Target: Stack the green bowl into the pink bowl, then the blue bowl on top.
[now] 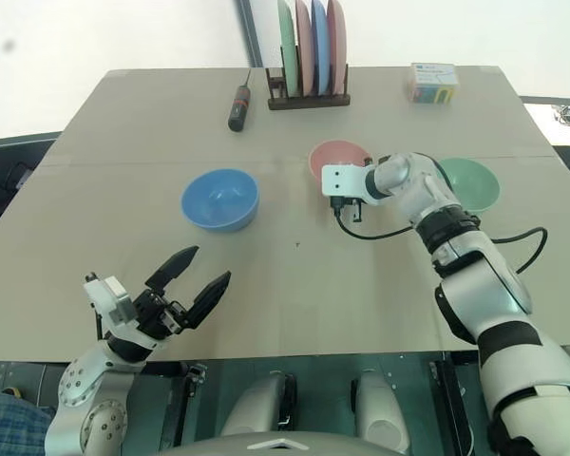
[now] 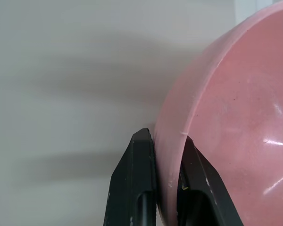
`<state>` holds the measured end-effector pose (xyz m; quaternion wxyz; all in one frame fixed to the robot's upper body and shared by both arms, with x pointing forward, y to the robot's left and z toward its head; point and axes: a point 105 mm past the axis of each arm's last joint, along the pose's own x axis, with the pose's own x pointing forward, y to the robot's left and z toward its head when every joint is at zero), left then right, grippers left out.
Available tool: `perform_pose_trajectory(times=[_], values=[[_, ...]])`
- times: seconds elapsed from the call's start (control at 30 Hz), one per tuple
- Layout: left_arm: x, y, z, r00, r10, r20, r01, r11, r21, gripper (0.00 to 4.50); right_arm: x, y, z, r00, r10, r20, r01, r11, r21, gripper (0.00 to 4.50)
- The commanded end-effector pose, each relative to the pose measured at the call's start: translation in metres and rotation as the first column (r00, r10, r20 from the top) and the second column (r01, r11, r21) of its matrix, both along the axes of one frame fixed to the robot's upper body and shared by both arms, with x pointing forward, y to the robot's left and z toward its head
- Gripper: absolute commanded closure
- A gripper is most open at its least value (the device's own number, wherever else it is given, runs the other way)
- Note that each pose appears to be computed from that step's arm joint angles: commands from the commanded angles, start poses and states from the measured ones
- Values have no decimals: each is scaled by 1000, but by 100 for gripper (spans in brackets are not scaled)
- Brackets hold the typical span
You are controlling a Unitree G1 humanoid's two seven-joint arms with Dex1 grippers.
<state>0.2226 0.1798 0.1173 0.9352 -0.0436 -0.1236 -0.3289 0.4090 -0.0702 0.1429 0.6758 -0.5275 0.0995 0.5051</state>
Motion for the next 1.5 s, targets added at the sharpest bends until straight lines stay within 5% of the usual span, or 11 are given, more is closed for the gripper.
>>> perform_pose_trajectory(times=[0.03,0.27,0.47,0.53,0.63,0.9,1.1,1.33,1.5], values=[[1,2,6,999,-15,37,15,1000,15,0,-24,2,31,993,101,59,-102,995,-1,442],[4,2,6,998,-52,36,51,998,33,0,-111,-7,17,957,292,-3,-287,940,-184,442],[9,-1,5,994,-110,23,109,993,39,0,-141,7,1,950,311,3,-304,930,-207,442],[11,-2,6,993,-116,26,114,993,41,0,-142,11,-4,954,298,17,-287,934,-214,442],[11,-5,7,991,-130,21,129,991,34,0,-135,11,-4,962,263,68,-241,943,-228,343],[12,-11,7,985,-173,17,172,985,30,0,-135,10,16,979,196,57,-187,974,-132,8],[10,-22,13,970,-242,17,242,970,2,0,-154,-13,59,982,116,-148,-105,991,84,8],[9,-51,36,923,-379,64,381,924,-18,0,-115,-74,82,962,-230,-149,255,950,179,8],[13,-63,46,897,-432,95,435,900,-12,0,-77,-128,87,851,-503,-150,525,814,249,8]])
